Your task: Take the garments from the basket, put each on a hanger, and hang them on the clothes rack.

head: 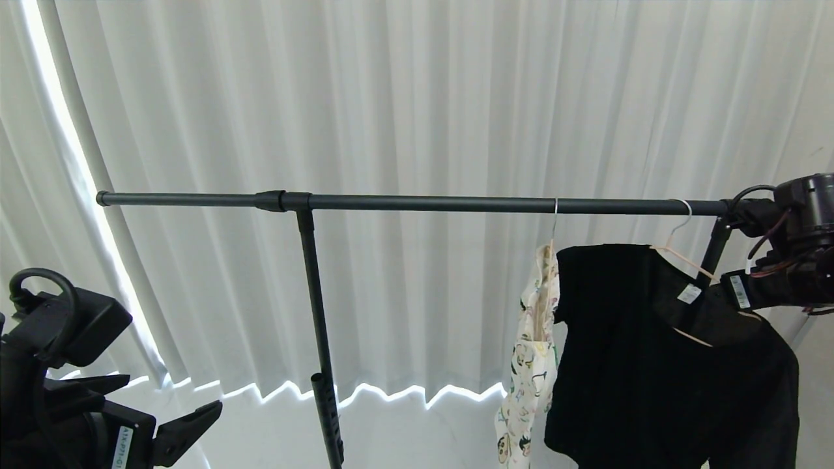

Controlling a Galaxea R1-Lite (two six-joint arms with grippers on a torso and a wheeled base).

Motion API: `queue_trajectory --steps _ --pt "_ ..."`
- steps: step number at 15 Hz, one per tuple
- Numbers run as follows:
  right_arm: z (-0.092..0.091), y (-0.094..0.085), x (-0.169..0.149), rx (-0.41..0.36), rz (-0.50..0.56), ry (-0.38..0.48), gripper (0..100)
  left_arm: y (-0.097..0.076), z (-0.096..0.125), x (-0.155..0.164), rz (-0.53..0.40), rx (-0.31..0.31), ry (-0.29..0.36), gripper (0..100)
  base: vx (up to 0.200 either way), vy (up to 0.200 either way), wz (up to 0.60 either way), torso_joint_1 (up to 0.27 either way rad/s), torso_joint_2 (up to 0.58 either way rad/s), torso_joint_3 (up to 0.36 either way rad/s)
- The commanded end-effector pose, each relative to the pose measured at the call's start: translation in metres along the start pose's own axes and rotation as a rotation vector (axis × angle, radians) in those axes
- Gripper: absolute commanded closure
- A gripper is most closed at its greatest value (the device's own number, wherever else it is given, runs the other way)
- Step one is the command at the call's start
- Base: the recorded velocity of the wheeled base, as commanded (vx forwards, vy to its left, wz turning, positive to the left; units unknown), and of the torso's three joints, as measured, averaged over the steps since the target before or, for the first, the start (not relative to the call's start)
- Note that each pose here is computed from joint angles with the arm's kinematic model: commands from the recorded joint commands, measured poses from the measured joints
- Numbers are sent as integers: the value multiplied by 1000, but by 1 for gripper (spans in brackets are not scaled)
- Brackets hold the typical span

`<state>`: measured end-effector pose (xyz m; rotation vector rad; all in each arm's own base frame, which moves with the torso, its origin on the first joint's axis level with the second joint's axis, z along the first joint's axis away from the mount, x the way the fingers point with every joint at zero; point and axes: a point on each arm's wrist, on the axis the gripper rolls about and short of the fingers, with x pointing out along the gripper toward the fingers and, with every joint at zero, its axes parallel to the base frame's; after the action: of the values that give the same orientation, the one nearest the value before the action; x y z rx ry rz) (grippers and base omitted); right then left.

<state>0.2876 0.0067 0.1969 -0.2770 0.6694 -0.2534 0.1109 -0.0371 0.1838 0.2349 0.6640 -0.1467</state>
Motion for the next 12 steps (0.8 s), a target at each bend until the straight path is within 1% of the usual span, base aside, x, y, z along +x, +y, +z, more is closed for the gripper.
queue_trajectory --steps 1,2,4,6,10,12 --pt "1 -9 -28 5 3 -33 0 1 -1 -1 4 -2 -5 0 0 0 0 0 0 0" --pt "-2 -12 -36 5 12 -37 0 1 -1 -1 15 -3 -4 0 0 0 0 0 0 0" --pt "-9 -14 -43 -12 9 -41 0 1 -1 -1 24 -4 -5 0 -200 0 0 2 5 2" --pt "-11 -16 -49 -9 3 -59 0 1 -1 -1 27 -5 -5 0 -200 0 0 15 5 -2" --pt "-12 -20 -54 4 -6 -75 0 2 -3 -2 29 -9 -6 0 -200 0 0 -8 -4 5" --pt "-15 -21 -58 4 -9 -75 0 5 -10 -2 52 -26 8 0 -200 0 0 0 5 0"
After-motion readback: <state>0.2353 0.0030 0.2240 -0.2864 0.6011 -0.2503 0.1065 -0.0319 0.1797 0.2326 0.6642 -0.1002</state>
